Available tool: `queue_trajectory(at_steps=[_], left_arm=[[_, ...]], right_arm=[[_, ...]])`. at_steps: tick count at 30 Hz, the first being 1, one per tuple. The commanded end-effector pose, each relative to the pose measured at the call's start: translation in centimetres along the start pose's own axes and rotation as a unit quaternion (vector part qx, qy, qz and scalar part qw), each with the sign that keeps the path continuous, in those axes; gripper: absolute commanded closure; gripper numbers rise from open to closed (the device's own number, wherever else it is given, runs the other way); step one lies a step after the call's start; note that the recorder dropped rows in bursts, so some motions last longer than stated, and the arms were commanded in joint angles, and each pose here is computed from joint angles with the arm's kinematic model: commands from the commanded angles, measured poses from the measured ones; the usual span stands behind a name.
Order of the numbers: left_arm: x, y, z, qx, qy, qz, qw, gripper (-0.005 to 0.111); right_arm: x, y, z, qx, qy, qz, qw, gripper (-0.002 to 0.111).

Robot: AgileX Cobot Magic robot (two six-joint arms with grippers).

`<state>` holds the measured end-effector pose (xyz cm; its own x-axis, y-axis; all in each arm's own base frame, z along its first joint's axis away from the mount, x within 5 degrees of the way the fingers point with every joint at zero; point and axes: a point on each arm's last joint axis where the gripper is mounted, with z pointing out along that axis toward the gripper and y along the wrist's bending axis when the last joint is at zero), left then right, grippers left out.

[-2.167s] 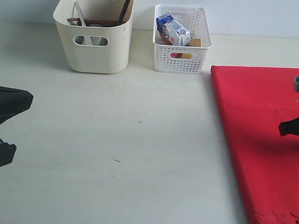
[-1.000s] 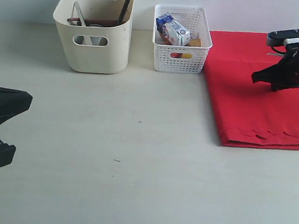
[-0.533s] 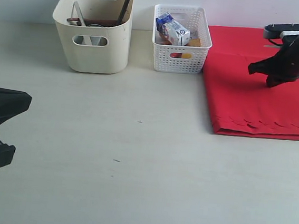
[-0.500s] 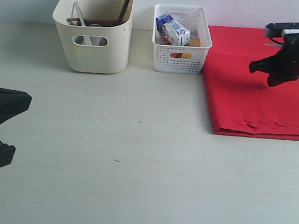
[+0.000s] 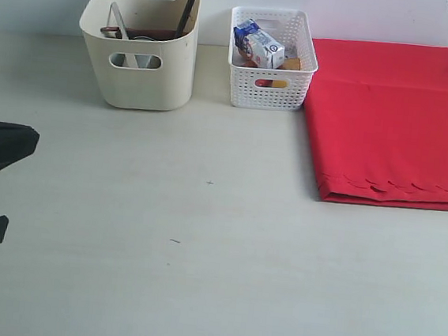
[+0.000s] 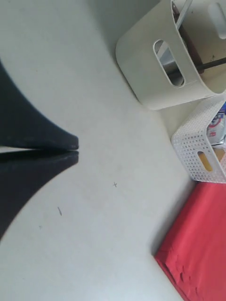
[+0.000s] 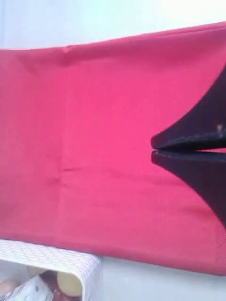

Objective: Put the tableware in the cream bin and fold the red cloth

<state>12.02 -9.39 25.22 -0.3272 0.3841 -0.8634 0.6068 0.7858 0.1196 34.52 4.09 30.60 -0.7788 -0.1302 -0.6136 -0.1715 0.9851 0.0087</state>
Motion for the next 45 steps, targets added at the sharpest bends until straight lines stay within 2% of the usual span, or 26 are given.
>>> queue_trajectory(at_steps=[1,9,18,28,34,39,45], left_arm=[[-0.2,0.1,-0.6,-0.001,-0.016,-0.014,1.000,0.104],[-0.2,0.1,-0.6,-0.001,-0.016,-0.014,1.000,0.104],[-0.2,0.1,-0.6,-0.001,-0.016,-0.014,1.000,0.104],[-0.2,0.1,-0.6,-0.001,-0.016,-0.014,1.000,0.104],[-0.2,0.1,-0.6,-0.001,-0.016,-0.013,1.000,0.104],[-0.2,0.1,-0.6,-0.001,-0.016,-0.013,1.000,0.104],[-0.2,0.1,-0.6,-0.001,-0.016,-0.013,1.000,0.104]], right_arm=[[1.5,0.3,-5.0,0.001,-0.070,0.015,0.997,0.108],[6.2,0.9,-10.8,-0.004,-0.130,0.020,0.991,0.108],[13.5,1.6,-13.0,-0.017,-0.175,0.040,0.984,0.108],[19.9,2.0,-12.6,-0.035,-0.258,0.065,0.963,0.108],[23.4,1.6,-10.8,-0.016,-0.321,0.091,0.942,0.108],[25.9,1.2,-9.2,0.012,-0.345,0.064,0.936,0.108],[27.8,1.3,-8.2,0.014,-0.352,0.061,0.934,0.108]])
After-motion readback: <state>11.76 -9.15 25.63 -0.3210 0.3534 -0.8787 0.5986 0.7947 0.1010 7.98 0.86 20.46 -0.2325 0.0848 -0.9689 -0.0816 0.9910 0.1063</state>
